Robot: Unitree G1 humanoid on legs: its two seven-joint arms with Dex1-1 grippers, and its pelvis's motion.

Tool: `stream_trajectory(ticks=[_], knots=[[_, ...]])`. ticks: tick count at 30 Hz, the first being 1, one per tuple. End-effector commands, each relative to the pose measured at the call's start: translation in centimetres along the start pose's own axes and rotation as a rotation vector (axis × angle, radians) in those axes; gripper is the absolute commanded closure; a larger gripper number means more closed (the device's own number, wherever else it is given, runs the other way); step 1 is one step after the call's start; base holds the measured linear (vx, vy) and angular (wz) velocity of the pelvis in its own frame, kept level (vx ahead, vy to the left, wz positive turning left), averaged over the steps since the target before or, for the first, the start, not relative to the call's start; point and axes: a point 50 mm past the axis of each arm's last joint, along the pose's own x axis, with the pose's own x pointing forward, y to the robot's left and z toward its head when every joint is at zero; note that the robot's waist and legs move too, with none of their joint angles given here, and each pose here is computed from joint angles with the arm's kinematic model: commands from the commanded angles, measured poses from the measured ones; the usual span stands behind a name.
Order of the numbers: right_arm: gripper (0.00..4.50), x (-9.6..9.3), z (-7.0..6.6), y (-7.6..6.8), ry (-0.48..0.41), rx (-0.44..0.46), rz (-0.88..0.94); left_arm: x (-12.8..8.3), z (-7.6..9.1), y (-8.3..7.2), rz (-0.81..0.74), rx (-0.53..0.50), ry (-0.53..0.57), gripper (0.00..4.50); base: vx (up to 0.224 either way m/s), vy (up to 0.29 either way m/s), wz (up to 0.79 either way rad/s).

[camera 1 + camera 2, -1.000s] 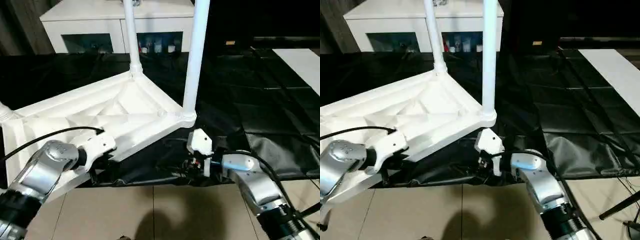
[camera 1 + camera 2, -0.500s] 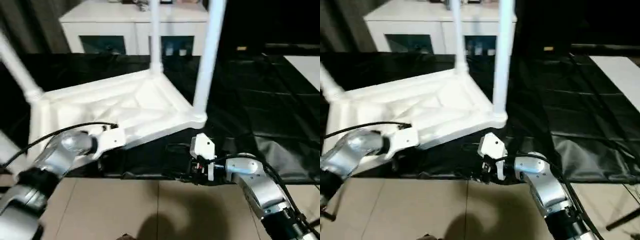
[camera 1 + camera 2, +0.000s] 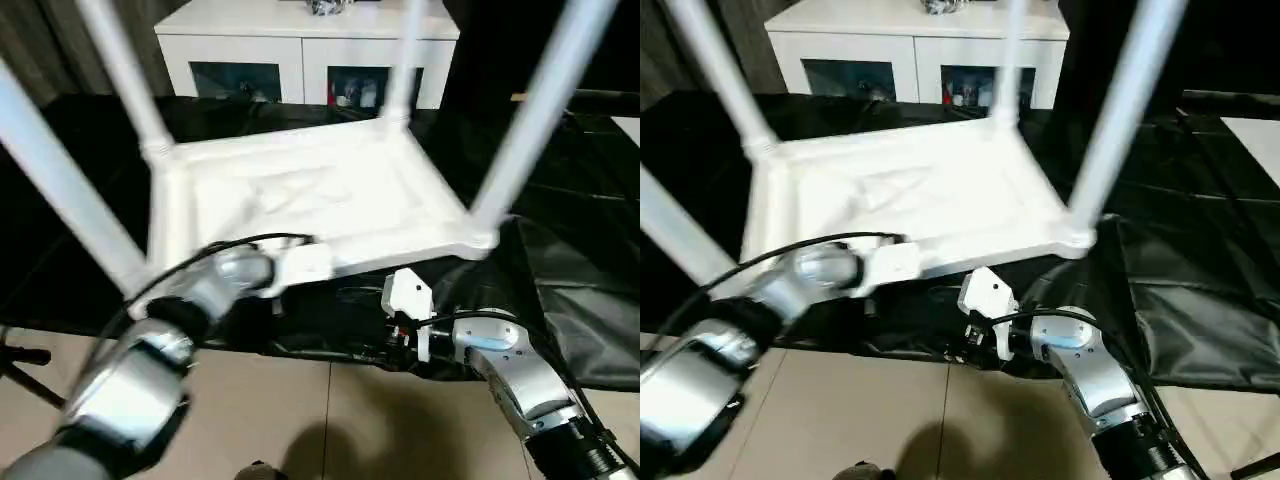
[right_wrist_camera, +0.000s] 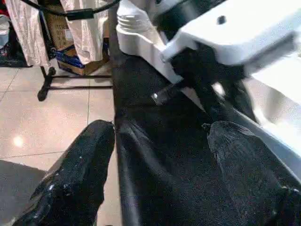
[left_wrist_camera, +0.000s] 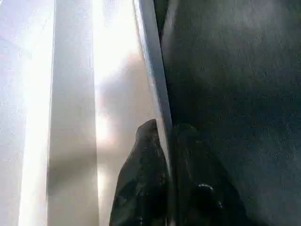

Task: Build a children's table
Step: Rotate leg to tighten, then rotate table base

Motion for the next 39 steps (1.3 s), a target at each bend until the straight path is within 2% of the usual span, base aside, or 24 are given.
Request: stream_trajectory(ticks=[1,4,12,14,17,19,23,25,27,29,32,36,37,38,39], knots=[[1.00,-0.1,0.4,0.0,-0.001,-0.026,-0.009,-0.2,3.6,2.5,0.131,0.120,-0.122,4.43,0.000,0.000,0.00],[1.00,-0.3,0.4,0.0,0.004,-0.025,-0.022,0.6,4.4,2.3,0.127,0.143,-0.121,4.43,0.000,0.000,0.00],[1.00,-0.4,0.2,0.1,0.009,-0.020,-0.043,0.8,4.2,2.7,0.218,0.141,-0.088,4.43,0.000,0.000,0.00],[1.00,-0.5,0.2,0.2,0.010,-0.019,-0.045,0.9,4.3,2.8,0.225,0.131,-0.091,3.73,0.000,0.000,0.00],[1.00,-0.3,0.2,0.0,0.014,-0.026,-0.055,0.7,4.6,3.1,0.227,0.091,-0.129,3.65,0.000,0.000,0.00],[1.00,-0.3,0.3,-0.1,0.016,-0.034,-0.066,0.6,4.7,3.3,0.246,0.075,-0.148,3.24,0.000,0.000,0.00],[1.00,-0.3,0.5,-0.5,0.014,-0.043,-0.098,0.2,4.3,3.5,0.259,-0.030,-0.192,3.08,0.000,0.000,0.00],[1.00,-0.4,0.5,-0.8,0.015,-0.039,-0.124,-0.1,3.8,3.5,0.255,-0.088,-0.219,2.78,0.000,0.000,0.00],[1.00,-0.5,0.6,-1.1,0.015,-0.041,-0.138,-0.5,3.4,3.7,0.264,-0.137,-0.240,2.72,0.000,0.000,0.00],[1.00,-0.6,0.8,-1.4,0.014,-0.044,-0.150,-1.0,3.1,3.9,0.266,-0.182,-0.258,2.47,0.000,0.000,0.00],[1.00,-1.0,1.1,-2.7,0.033,-0.065,-0.201,-3.0,1.8,4.1,0.207,-0.347,-0.348,2.18,0.000,0.000,0.00],[1.00,-1.0,1.1,-3.5,0.047,-0.082,-0.233,-5.5,0.3,1.7,0.061,-0.430,-0.420,1.85,0.000,0.000,0.00],[1.00,-0.8,1.3,-3.7,0.037,-0.084,-0.241,-6.9,-0.5,-0.5,-0.029,-0.467,-0.445,1.85,0.000,0.000,0.00],[1.00,-0.8,1.3,-3.7,0.037,-0.084,-0.241,-6.9,-0.5,-0.5,-0.029,-0.467,-0.445,1.74,0.000,0.000,0.00],[1.00,-0.5,1.6,-3.7,0.012,-0.075,-0.239,-8.3,-1.4,-2.4,-0.085,-0.526,-0.484,1.56,0.000,0.000,0.00]])
